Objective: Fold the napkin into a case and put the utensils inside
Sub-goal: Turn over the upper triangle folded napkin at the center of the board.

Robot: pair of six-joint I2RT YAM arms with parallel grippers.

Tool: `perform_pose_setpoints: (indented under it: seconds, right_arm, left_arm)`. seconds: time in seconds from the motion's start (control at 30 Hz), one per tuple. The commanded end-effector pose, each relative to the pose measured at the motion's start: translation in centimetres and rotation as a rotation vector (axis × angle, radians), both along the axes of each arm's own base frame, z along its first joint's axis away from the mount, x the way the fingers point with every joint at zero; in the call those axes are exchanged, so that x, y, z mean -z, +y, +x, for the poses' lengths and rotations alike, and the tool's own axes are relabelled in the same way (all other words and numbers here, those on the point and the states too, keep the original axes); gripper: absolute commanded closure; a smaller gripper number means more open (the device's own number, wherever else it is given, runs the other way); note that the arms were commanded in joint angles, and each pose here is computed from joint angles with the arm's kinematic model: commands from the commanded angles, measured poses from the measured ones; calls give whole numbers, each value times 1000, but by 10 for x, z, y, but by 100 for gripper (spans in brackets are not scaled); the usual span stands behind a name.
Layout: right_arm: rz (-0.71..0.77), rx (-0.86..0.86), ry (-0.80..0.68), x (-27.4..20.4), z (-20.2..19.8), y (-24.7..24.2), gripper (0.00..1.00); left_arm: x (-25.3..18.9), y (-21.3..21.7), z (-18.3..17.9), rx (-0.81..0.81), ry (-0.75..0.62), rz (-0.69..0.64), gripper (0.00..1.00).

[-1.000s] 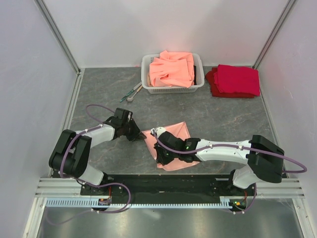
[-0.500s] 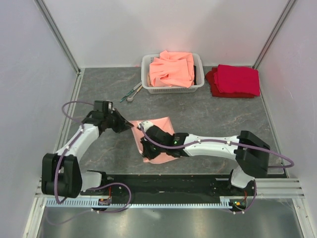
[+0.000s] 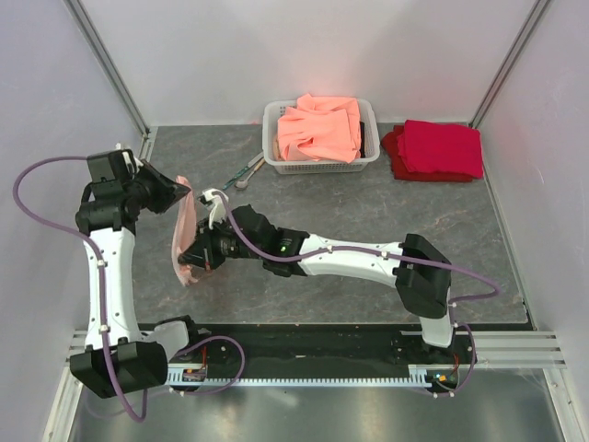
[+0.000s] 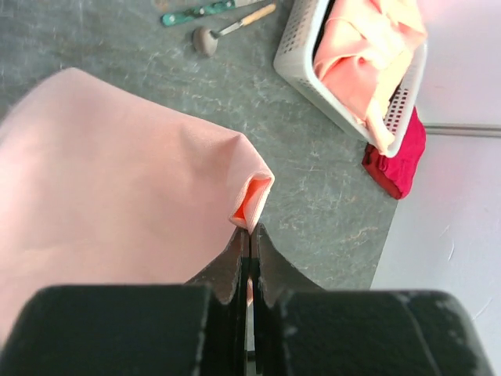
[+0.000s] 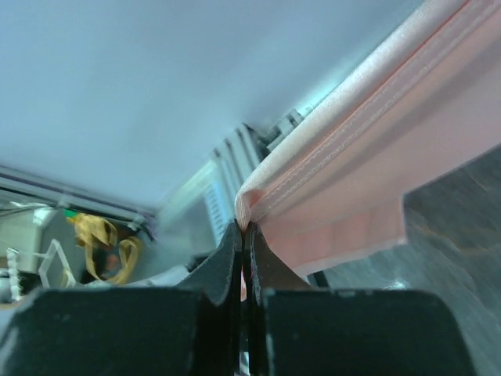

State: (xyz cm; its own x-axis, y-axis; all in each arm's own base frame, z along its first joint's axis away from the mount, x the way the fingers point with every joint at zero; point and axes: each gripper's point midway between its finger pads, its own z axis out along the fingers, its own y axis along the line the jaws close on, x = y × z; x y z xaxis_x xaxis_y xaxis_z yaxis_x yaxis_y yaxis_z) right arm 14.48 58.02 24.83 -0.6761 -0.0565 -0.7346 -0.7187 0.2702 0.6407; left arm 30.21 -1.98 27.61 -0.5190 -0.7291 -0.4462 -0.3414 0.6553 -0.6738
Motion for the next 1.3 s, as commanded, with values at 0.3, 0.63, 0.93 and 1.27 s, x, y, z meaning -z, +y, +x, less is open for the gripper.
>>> perform_pose_setpoints:
  seconds: [0.3, 0.63, 0.93, 1.27]
  right_arm:
    - [119, -221, 343, 102, -49, -80, 100]
    - [-6, -29, 442, 171, -44, -163, 100]
    - [-264, 257, 459, 218, -36, -256, 33]
    - [-394, 520, 349, 194, 31, -324, 16]
  left_arm:
    - [69, -120, 84, 310, -80, 121, 98]
    - [137, -223, 71, 503, 6, 128, 98]
    - [136, -273, 40, 700, 14, 54, 44]
    - [110, -244, -36, 775, -13, 109, 30]
